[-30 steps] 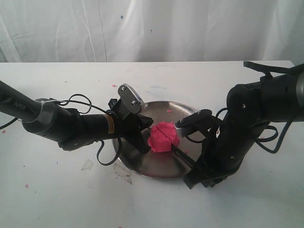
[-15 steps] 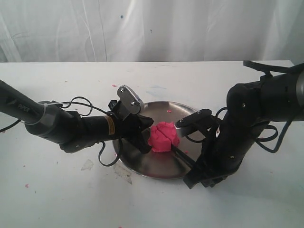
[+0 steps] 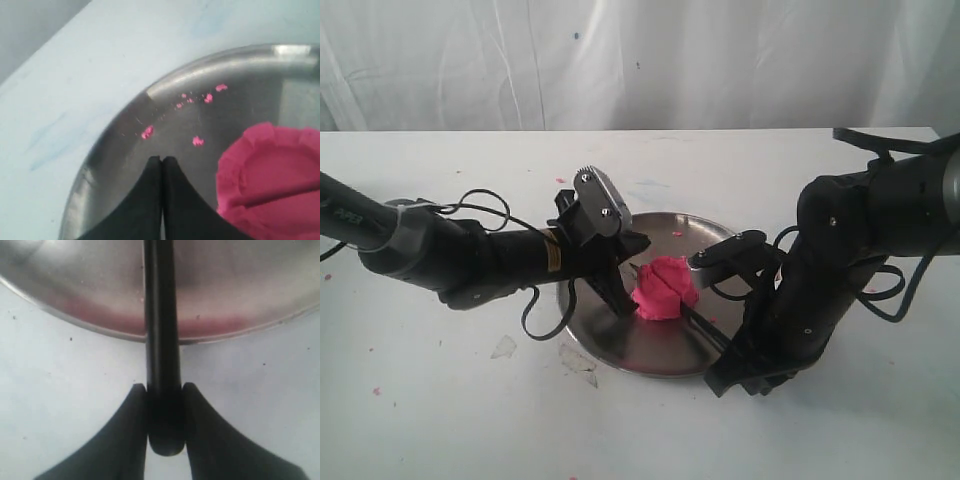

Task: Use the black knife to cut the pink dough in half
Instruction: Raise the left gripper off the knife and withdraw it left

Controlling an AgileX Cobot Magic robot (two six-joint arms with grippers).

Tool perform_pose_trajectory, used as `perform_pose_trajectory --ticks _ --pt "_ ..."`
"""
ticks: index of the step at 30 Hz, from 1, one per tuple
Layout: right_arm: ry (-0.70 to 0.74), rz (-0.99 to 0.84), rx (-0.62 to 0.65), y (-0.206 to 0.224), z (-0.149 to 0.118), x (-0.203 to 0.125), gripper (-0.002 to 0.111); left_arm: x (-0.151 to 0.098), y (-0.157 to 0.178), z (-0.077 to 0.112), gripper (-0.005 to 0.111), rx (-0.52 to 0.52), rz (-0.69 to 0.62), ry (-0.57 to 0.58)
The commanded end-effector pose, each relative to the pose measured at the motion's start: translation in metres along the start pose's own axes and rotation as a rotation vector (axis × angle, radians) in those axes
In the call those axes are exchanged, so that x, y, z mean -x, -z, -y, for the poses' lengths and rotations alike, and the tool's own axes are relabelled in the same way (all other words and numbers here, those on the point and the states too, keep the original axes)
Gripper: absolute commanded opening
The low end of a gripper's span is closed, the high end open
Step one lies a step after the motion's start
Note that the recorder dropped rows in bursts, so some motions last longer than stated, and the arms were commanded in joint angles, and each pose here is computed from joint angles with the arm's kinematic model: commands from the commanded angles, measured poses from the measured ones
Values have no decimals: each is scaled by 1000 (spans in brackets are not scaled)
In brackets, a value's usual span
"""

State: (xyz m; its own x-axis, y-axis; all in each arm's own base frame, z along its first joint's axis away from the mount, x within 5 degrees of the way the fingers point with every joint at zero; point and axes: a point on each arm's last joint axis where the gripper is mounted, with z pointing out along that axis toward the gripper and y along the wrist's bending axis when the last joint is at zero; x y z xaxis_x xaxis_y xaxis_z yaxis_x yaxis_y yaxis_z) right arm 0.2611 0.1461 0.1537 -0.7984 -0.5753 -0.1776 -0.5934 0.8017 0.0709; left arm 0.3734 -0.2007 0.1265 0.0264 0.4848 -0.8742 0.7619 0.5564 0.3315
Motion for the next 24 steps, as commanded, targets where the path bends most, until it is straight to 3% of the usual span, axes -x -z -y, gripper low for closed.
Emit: perform_pose_trajectory --ticks 1,6,9,11,18,24 --pt "-6 2 1 -1 0 0 0 47 26 -16 0 61 56 -97" --pt "-6 0 1 -1 0 0 0 98 86 -41 0 205 -109 -155" --pt "-6 0 1 -1 0 0 0 123 155 -48 0 341 -270 -71" --pt "-6 0 1 -1 0 0 0 133 185 -47 0 398 -298 -25" --pt "-6 -42 13 -1 -1 -4 0 148 268 -20 0 489 -114 251" --pt "-6 -72 21 -1 -2 -7 0 125 314 17 0 494 14 263"
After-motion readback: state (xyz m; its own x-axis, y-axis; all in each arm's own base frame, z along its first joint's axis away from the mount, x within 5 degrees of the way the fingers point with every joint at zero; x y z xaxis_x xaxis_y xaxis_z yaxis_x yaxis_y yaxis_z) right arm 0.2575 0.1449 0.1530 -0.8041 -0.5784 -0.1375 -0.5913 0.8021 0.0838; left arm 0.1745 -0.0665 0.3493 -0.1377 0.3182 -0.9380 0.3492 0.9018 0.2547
